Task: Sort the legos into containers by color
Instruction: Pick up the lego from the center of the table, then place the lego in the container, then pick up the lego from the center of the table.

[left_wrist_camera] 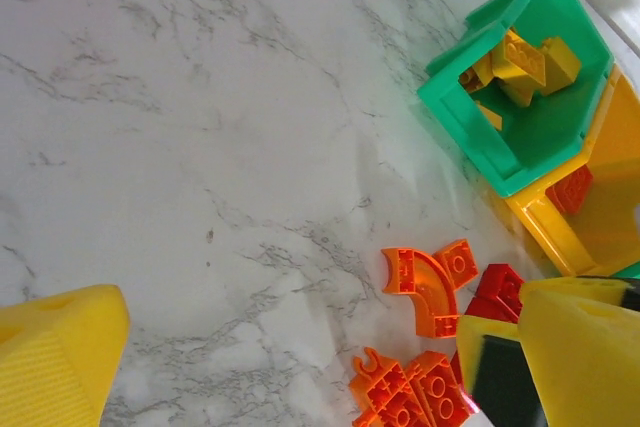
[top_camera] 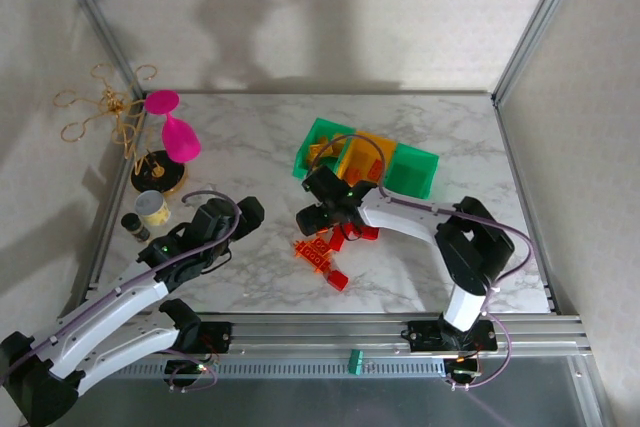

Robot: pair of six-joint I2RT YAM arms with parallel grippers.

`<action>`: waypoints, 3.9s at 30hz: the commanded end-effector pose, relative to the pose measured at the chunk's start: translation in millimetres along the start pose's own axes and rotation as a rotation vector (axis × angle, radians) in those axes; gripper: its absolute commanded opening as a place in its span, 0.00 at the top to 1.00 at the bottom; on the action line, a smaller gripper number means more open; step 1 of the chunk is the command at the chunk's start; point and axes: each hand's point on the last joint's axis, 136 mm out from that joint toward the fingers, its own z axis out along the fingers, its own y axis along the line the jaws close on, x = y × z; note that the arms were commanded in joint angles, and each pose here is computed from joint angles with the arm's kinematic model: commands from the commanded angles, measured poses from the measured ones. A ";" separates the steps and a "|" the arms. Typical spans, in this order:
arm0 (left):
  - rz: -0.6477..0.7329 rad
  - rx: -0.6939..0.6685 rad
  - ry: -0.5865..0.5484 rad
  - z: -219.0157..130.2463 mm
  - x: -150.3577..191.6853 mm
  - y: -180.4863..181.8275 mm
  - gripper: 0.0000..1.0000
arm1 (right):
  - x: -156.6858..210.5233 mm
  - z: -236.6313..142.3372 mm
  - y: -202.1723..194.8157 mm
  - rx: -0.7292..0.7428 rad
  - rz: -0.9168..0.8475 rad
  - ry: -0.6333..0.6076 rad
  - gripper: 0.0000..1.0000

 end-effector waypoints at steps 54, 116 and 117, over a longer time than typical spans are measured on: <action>0.097 0.198 0.079 3.8 1.6 -72.8 0.00 | -58.4 -70.3 -45.7 0.097 0.219 -0.233 0.71; 0.053 0.005 0.077 32.4 29.7 -18.1 0.00 | -20.6 10.9 -18.8 0.065 0.037 -0.051 0.36; 0.055 0.000 0.074 32.3 29.9 -15.9 0.00 | -20.2 14.4 -18.7 0.068 0.029 -0.044 0.36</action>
